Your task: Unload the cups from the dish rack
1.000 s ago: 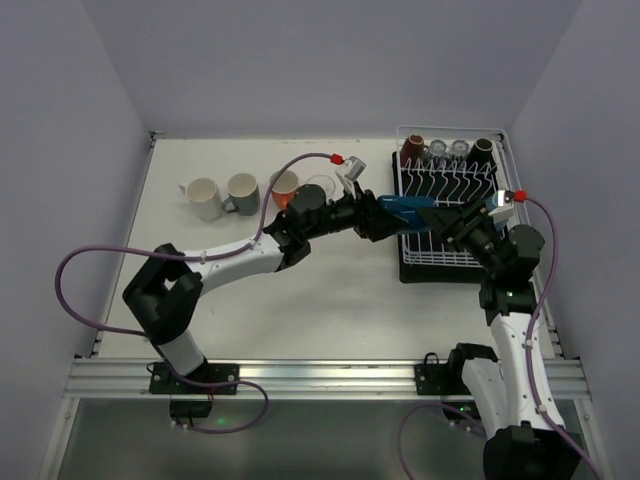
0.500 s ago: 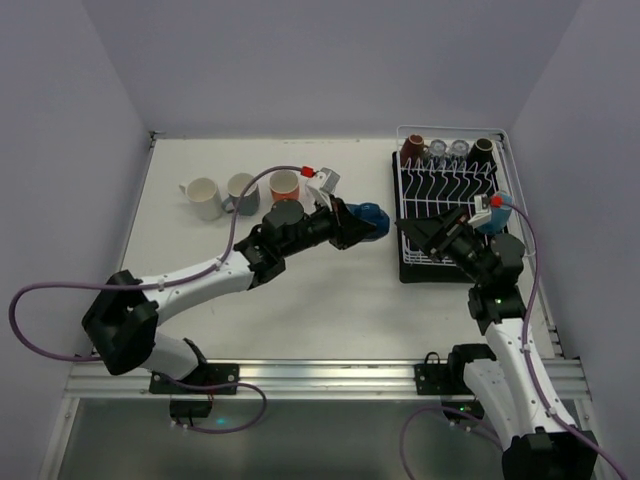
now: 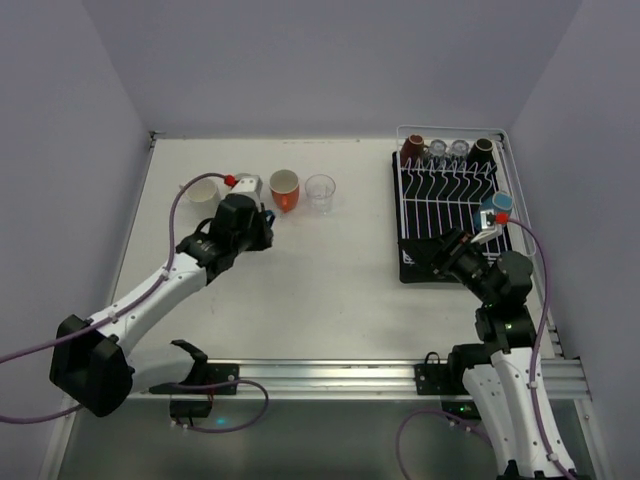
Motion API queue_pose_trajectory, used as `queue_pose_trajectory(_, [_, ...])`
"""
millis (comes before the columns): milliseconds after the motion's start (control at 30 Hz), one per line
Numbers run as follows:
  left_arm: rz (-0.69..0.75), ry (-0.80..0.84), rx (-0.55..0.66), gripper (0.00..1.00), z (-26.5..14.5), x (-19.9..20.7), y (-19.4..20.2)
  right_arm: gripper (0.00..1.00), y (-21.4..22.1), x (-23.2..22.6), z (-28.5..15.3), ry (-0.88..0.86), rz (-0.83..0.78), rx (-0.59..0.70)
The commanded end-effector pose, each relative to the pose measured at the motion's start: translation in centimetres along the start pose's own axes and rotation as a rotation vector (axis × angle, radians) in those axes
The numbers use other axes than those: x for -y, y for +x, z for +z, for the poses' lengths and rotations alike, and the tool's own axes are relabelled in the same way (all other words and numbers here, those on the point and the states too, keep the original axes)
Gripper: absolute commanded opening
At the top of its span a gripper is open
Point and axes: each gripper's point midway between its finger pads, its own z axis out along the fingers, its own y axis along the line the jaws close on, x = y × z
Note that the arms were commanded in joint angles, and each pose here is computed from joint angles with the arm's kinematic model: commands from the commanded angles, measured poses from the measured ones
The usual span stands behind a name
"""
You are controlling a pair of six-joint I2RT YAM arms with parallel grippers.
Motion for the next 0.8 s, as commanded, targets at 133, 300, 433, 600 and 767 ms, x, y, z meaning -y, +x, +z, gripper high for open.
queue_pose_trajectory(133, [-0.051, -0.302, -0.073, 0.0, -0.2, -10.8, 1.3, 0.99, 1.1, 0.4, -0.7, 0.017, -0.066, -0.05])
queue_pose_trajectory(300, [-0.118, -0.34, -0.136, 0.0, 1.6, -13.8, 1.9, 0.99, 1.7, 0.4, -1.1, 0.003, -0.069, -0.049])
queue_pose_trajectory(433, [-0.12, -0.366, -0.187, 0.0, 2.9, -15.0, 1.9, 0.99, 2.0, 0.3, -1.5, -0.003, -0.074, -0.045])
queue_pose_trajectory(600, [-0.127, -0.406, -0.219, 0.05, 4.1, -16.6, 2.0, 0.99, 2.4, 1.0, -1.3, 0.008, -0.071, -0.056])
queue_pose_trajectory(767, [-0.118, -0.437, -0.216, 0.23, 4.2, -17.5, 1.3, 0.99, 2.3, 1.3, -1.1, 0.018, -0.067, -0.057])
